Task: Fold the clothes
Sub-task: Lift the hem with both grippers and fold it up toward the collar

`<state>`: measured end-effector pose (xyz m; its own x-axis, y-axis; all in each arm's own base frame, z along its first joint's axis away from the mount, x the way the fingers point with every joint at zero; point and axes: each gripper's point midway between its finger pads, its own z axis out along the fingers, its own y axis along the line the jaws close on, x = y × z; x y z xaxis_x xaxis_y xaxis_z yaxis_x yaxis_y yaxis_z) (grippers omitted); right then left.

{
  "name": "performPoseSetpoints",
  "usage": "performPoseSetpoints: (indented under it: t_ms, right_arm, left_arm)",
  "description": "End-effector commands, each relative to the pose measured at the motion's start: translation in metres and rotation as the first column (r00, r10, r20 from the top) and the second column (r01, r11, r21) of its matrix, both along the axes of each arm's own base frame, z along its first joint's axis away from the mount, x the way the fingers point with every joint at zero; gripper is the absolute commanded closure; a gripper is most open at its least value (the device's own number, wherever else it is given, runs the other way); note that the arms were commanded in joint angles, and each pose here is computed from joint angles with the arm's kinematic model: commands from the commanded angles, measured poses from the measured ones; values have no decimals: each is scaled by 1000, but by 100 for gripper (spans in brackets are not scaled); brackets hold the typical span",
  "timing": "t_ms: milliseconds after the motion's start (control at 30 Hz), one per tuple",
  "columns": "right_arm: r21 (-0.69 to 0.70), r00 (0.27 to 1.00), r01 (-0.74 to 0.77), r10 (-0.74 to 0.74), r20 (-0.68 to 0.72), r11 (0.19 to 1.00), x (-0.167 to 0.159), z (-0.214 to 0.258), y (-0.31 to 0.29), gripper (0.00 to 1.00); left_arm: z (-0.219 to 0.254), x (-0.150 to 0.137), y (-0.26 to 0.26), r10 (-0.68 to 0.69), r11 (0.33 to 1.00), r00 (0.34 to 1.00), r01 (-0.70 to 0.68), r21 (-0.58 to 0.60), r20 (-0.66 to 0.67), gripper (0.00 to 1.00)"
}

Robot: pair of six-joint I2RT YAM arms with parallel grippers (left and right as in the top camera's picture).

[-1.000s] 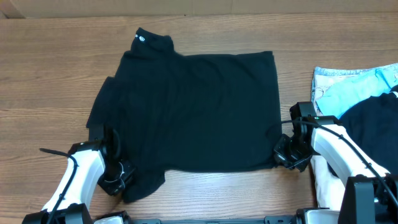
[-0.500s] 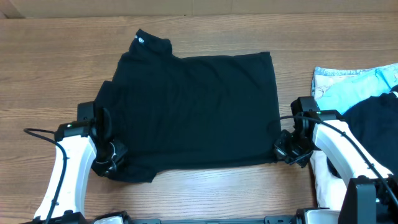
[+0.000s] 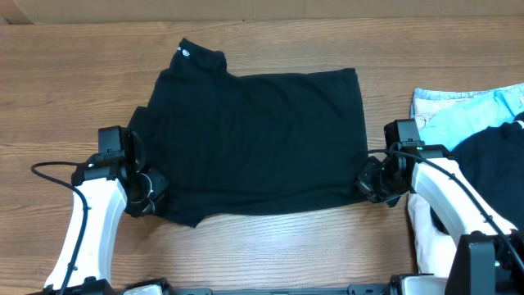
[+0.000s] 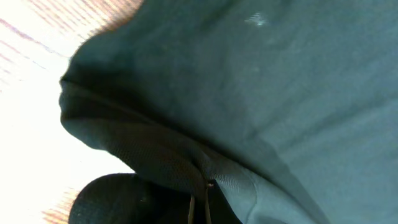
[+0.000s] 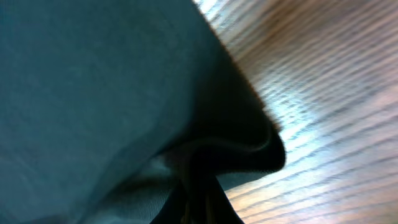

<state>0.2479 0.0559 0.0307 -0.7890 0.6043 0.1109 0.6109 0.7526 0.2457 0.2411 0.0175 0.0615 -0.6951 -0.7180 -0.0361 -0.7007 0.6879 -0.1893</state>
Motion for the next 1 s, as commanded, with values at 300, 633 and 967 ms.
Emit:
performPoseSetpoints:
  t_ms: [300,633,967]
  right_arm:
    - [34,983,-90,83,161,995,35,12,9,96]
    - [19,972,-31,26,234,999,56,16,5,96]
    - [0,959,67,-65,277,998,72,19,-4,96]
  left_arm:
    - [6,9,11,-58,996,998,56,68,34,95]
    - [15,44,17,-48,995,983,32,96,176,96]
    - [26,70,18,-42,995,957,15,94,288,95]
